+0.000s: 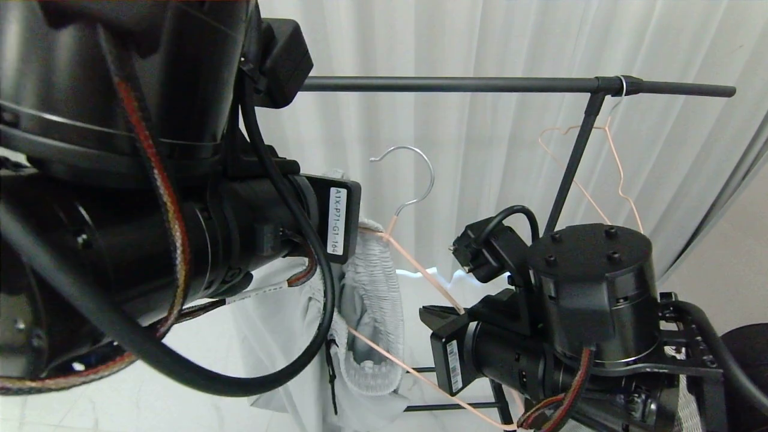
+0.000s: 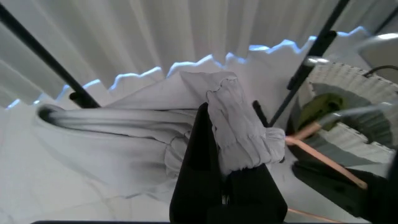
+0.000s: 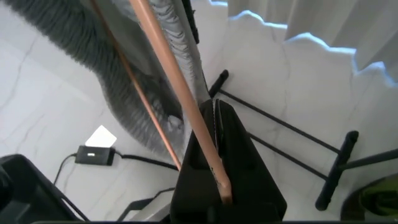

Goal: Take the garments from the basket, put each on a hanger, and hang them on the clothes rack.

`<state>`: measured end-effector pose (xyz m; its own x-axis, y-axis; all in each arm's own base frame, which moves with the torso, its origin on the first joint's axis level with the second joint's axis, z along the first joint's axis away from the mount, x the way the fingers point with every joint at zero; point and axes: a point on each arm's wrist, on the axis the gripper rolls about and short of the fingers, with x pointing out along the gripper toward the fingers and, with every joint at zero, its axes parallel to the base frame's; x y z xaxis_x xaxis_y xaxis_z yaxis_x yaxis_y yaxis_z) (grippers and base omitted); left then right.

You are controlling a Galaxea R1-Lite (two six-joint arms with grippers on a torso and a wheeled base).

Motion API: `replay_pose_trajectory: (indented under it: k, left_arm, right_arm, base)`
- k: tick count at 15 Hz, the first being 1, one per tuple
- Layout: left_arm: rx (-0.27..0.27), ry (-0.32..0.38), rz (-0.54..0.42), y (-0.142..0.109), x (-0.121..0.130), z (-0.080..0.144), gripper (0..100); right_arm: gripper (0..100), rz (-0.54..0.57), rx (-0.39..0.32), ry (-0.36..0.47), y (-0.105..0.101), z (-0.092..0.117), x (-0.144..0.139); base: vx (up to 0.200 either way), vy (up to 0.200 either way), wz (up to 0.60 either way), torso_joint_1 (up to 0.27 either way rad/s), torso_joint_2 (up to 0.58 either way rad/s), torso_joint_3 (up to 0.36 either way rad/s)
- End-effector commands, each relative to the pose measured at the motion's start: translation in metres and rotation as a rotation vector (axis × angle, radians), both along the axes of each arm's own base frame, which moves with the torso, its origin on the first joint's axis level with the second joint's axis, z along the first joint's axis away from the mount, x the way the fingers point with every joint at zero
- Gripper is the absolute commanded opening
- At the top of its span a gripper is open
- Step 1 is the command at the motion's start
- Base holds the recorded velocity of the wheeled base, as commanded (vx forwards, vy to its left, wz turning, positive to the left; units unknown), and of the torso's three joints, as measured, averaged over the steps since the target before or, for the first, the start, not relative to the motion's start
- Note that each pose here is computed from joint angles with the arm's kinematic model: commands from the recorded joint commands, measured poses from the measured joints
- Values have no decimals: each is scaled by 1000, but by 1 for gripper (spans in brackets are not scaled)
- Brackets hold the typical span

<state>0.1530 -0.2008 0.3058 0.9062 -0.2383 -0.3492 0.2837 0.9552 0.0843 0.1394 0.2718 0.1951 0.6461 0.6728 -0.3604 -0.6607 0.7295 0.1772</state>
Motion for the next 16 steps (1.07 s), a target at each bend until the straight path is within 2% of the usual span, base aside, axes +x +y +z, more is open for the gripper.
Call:
replay_pose_trajectory:
  k: [1, 2, 7, 16]
  left_arm:
    - [-15, -3, -25, -2, -7, 3, 0]
    - [-32, 5, -30, -4, -9, 1, 0]
    - [-33, 6, -18, 4, -12, 1, 0]
    - [1, 24, -25, 3, -13, -11, 0]
  right_arm:
    - [0, -1, -1, 2, 3, -3, 2]
    - [0, -1, 28, -12, 5, 0, 2]
    - [0, -60, 101, -66, 4, 8, 4]
    - [0, -62, 208, -117, 1, 26, 2]
  base:
    - [0, 0, 0, 0, 0, 0]
    - [0, 0, 0, 0, 0, 0]
    - [0, 0, 0, 0, 0, 0]
    - [0, 0, 0, 0, 0, 0]
